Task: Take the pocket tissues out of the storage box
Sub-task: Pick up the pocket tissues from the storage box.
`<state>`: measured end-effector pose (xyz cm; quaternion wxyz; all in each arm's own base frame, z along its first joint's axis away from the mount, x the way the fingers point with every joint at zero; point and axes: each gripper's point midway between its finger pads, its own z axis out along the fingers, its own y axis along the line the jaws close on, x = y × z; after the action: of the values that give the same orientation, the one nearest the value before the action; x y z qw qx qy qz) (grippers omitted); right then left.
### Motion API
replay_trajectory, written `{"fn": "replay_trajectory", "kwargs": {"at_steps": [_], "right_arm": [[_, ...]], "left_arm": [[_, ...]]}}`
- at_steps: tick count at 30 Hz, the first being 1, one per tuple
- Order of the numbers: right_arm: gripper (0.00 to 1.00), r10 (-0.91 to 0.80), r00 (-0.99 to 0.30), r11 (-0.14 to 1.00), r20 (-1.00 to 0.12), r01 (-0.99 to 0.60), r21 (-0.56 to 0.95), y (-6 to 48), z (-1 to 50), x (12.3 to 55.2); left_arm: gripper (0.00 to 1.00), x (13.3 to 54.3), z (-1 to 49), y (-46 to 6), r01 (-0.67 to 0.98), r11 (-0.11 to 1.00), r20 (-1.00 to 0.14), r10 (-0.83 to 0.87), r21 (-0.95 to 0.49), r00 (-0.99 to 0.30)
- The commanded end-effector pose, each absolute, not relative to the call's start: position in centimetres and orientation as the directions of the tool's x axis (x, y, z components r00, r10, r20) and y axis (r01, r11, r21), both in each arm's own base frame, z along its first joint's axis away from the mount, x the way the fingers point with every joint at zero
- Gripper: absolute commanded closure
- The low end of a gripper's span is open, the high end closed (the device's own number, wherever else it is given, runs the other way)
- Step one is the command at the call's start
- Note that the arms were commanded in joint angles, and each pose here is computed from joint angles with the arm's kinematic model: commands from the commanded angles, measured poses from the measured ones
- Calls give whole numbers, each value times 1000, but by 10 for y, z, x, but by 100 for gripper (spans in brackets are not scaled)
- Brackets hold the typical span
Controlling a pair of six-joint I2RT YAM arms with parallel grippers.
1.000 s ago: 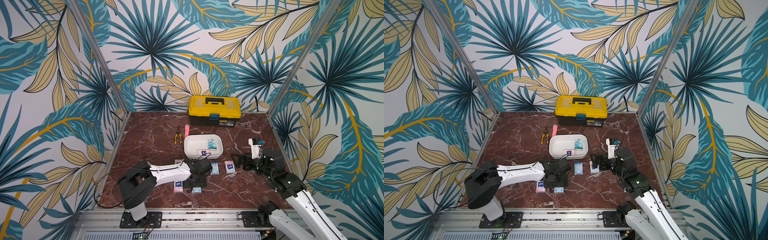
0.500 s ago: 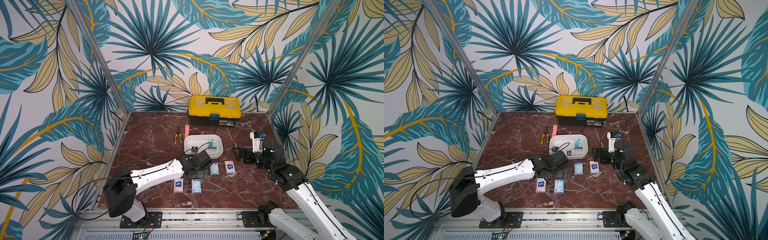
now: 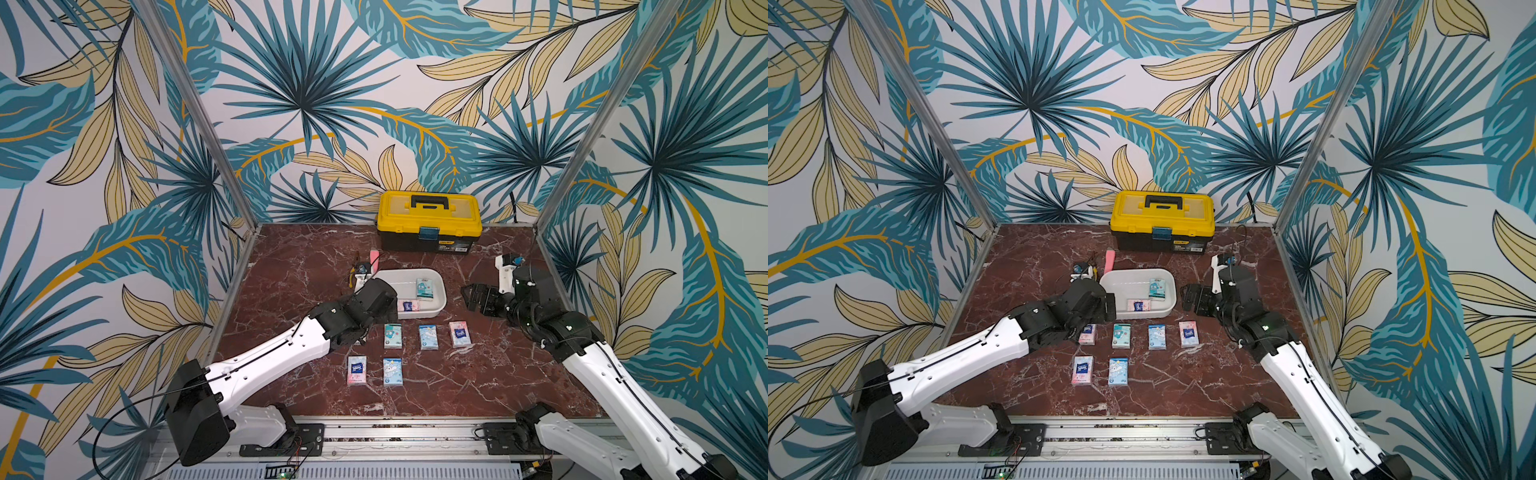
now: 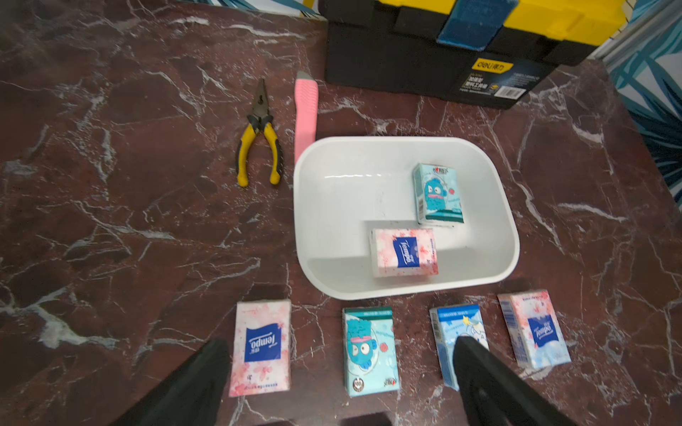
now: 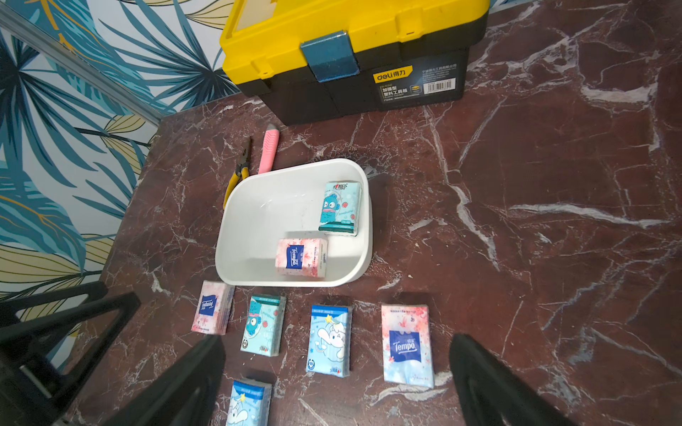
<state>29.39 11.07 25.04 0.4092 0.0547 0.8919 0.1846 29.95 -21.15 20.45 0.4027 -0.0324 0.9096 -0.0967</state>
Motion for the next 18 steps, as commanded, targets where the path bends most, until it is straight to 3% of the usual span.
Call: {"fn": "replay_trajectory", "kwargs": {"at_steps": [1,18], "right_arm": [[1,276,-679,927,-680,2,375,111,246,301],[1,248,-742,952,-622,67,300,155,220,369]], "left_arm": [[0,313,211,-199,51,982,-766,-110,-183,-634],[0,373,216,-162,116,957,-811,-158,-267,-564]]}}
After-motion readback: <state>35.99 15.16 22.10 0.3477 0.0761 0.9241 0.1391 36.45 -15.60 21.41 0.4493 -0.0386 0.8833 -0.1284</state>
